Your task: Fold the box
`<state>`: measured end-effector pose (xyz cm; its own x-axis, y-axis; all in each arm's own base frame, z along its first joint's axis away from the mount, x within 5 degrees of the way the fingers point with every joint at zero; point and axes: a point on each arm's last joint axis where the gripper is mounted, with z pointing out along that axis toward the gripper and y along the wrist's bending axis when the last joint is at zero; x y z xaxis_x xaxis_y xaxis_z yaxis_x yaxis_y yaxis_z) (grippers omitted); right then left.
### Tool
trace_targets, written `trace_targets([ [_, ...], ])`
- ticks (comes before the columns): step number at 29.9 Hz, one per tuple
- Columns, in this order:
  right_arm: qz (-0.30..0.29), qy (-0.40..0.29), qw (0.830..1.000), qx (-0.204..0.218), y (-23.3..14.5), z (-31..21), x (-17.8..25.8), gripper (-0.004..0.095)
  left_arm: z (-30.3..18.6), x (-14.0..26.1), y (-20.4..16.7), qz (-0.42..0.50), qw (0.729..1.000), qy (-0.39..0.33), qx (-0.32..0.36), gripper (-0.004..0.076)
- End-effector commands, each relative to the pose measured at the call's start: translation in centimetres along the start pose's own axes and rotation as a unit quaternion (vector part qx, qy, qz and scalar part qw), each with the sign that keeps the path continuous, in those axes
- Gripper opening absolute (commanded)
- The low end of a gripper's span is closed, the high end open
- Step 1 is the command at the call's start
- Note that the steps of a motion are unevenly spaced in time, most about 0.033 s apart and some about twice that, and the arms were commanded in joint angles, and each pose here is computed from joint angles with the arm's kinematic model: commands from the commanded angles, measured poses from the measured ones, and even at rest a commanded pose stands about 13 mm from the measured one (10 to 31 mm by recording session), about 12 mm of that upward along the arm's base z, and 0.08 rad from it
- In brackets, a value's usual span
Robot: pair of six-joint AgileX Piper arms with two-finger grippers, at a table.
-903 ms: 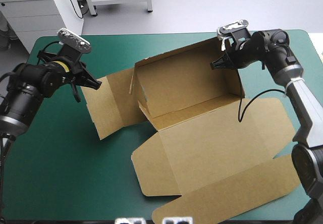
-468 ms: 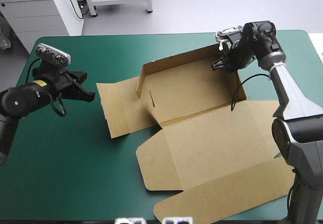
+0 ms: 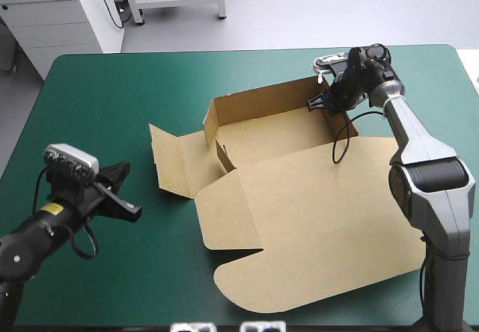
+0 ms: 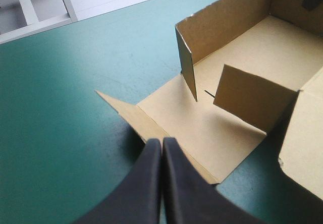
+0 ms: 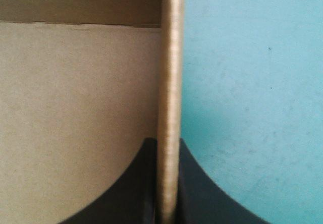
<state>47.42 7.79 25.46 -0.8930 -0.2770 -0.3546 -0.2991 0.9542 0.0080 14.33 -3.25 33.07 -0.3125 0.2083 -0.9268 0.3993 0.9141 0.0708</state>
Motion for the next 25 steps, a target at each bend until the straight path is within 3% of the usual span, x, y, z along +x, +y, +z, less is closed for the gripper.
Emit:
trace_targets([
  [1, -0.005, 0.027, 1.0, -0.004, 0.3, -2.0, 0.9, -0.0014, -1.6, 0.9, -0.3, -0.017, 0.998, -0.058, -0.036, -0.0008],
  [6, -0.013, 0.035, 0.999, 0.01, 0.3, -4.1, 2.6, -0.0014, -3.0, 3.9, -1.2, -0.012, 0.995, -0.08, -0.056, -0.0008],
  [14, -0.03, 0.042, 0.999, 0.018, 0.3, -4.4, 3.2, -0.0004, -3.6, 4.4, -1.5, -0.006, 0.994, -0.093, -0.059, -0.0008],
  [16, -0.039, 0.04, 0.998, 0.016, 0.3, -4.5, 3.1, 0.0068, -3.6, 4.4, -1.6, -0.006, 0.994, -0.093, -0.058, -0.0008],
  [22, -0.045, 0.015, 0.999, 0.01, 0.3, -5.6, 2.3, 0.0446, -3.6, 4.5, -1.6, -0.006, 0.994, -0.091, -0.056, -0.0008],
  [25, -0.047, -0.005, 0.999, 0.014, 0.3, -6.6, 1.7, 0.0502, -3.6, 4.5, -1.6, -0.006, 0.994, -0.091, -0.056, -0.0008],
])
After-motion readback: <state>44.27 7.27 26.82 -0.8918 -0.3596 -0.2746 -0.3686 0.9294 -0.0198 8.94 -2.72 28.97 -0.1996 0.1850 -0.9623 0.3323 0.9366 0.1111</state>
